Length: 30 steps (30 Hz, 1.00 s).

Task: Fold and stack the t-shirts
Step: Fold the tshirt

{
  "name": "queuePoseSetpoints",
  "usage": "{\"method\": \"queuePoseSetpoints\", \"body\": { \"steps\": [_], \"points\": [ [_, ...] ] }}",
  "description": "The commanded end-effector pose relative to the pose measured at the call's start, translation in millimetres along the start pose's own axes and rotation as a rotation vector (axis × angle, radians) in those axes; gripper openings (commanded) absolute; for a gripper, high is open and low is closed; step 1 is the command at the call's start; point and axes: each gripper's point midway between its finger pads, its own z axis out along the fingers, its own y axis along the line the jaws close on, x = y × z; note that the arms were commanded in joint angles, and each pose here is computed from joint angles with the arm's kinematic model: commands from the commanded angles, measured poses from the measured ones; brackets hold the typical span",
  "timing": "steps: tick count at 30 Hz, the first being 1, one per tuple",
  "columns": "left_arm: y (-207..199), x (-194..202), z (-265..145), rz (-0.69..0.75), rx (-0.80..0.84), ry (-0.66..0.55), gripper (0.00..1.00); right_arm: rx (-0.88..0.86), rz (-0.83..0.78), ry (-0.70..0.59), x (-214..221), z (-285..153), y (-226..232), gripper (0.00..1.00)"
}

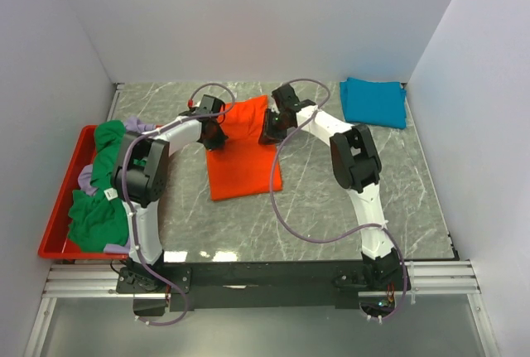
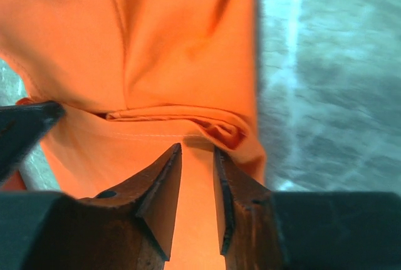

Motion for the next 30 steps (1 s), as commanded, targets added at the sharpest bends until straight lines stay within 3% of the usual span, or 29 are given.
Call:
{"method": "queuePoseSetpoints", "body": {
  "steps": [1, 6, 9, 10, 12, 20, 24, 30],
  "points": [
    [-13, -40, -43, 0.004, 0.065, -0.091, 0.08, -0.031, 0.01, -0.059, -22, -39, 3, 0.35],
    [-22, -62, -87, -0.033, 0.143, -0.153, 0.15, -0.066, 0.013, -0.108, -28, -74, 9, 0.4],
    [-15, -50, -103, -0.062, 0.167, -0.148, 0.28, -0.067, 0.027, -0.129, -18, -92, 8, 0.4],
    [-12, -45, -106, -0.072, 0.177, -0.143, 0.39, -0.062, 0.037, -0.134, -13, -96, 6, 0.4],
    [1, -27, -114, -0.103, 0.19, -0.136, 0.43, -0.062, 0.063, -0.14, 6, -104, -1, 0.41],
    [45, 35, -135, -0.144, 0.255, -0.104, 0.45, -0.081, 0.115, -0.082, 92, -104, -35, 0.46],
    [69, 73, -124, -0.147, 0.251, -0.05, 0.45, -0.079, 0.114, -0.059, 115, -100, -41, 0.49],
    [72, 103, -113, -0.155, 0.293, -0.002, 0.46, -0.07, 0.121, -0.062, 129, -92, -43, 0.5]
  ]
}}
